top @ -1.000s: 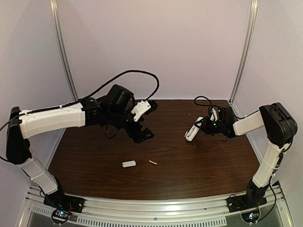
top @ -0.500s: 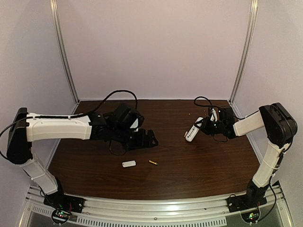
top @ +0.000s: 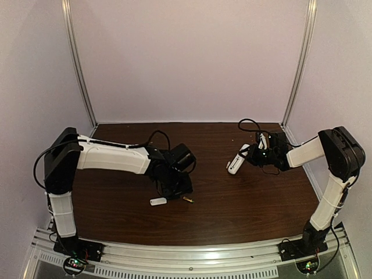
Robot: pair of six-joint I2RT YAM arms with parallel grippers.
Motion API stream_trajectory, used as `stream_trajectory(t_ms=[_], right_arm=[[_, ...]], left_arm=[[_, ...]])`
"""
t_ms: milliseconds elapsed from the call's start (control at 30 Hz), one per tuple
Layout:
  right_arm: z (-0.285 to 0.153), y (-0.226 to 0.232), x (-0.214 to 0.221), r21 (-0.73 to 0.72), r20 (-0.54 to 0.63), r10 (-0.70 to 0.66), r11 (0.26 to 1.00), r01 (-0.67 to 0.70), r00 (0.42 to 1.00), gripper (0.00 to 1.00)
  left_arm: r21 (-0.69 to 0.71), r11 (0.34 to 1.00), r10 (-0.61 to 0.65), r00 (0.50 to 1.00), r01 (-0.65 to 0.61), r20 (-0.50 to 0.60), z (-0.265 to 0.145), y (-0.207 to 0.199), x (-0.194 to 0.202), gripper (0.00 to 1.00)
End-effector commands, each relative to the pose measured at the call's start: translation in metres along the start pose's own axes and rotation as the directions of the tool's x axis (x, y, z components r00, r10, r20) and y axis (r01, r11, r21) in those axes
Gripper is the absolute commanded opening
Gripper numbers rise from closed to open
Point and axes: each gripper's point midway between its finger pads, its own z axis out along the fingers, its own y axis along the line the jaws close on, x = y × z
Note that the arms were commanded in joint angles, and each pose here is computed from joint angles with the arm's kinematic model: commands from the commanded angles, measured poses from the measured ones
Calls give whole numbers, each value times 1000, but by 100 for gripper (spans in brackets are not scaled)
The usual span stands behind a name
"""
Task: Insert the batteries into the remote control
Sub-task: Pick up the battery from the center of the board.
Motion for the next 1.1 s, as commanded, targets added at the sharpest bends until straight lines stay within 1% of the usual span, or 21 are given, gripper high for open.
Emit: stream_trajectory(t_ms=[0, 100, 233, 367, 533, 600, 767, 833, 933, 1000, 1067], right_arm=[[-4, 4, -5, -15, 21, -20, 1000, 20, 1000, 0], [-4, 3, -4, -17, 19, -16, 1000, 17, 1000, 0], [-5, 3, -3, -19, 20, -17, 1000, 17, 1000, 0], [-6, 4, -2, -22, 20, -19, 1000, 19, 1000, 0], [-7, 3, -6, -25, 29, -13, 1000, 13, 1000, 0], [-7, 2, -7, -24, 32, -8, 1000, 9, 999, 0], [-8, 1, -6, -28, 31, -4, 1000, 5, 1000, 0], [-8, 1, -6, -29, 31, -2, 1000, 3, 1000, 0], [-7, 2, -6, -36, 29, -2, 999, 3, 1000, 0], [-7, 2, -6, -38, 27, -1, 999, 2, 1000, 0], [-7, 2, -5, -38, 23, 1, 999, 0, 1000, 0]], left_arm=[[-77, 994, -78, 997, 75, -30, 13, 8, 9, 44], [-92, 993, -82, 996, 78, -39, 19, 5, 12, 41], [-116, 991, -78, 996, 72, -47, 24, 0, 12, 40], [-156, 985, -83, 995, 74, -53, 29, 6, 14, 39], [-212, 976, -58, 995, 41, -77, 41, 14, 17, 32], [-226, 974, -54, 991, 26, -121, 44, 14, 23, 28], [-235, 972, -20, 990, -13, -138, 51, 9, 22, 19], [-233, 972, -1, 990, -32, -141, 52, 6, 21, 14], [-220, 972, 47, 989, -77, -138, 52, 1, 17, 1], [-199, 971, 105, 986, -130, -131, 50, -6, 12, 0], [-204, 956, 196, 977, -209, -85, 45, -11, -1, 0]])
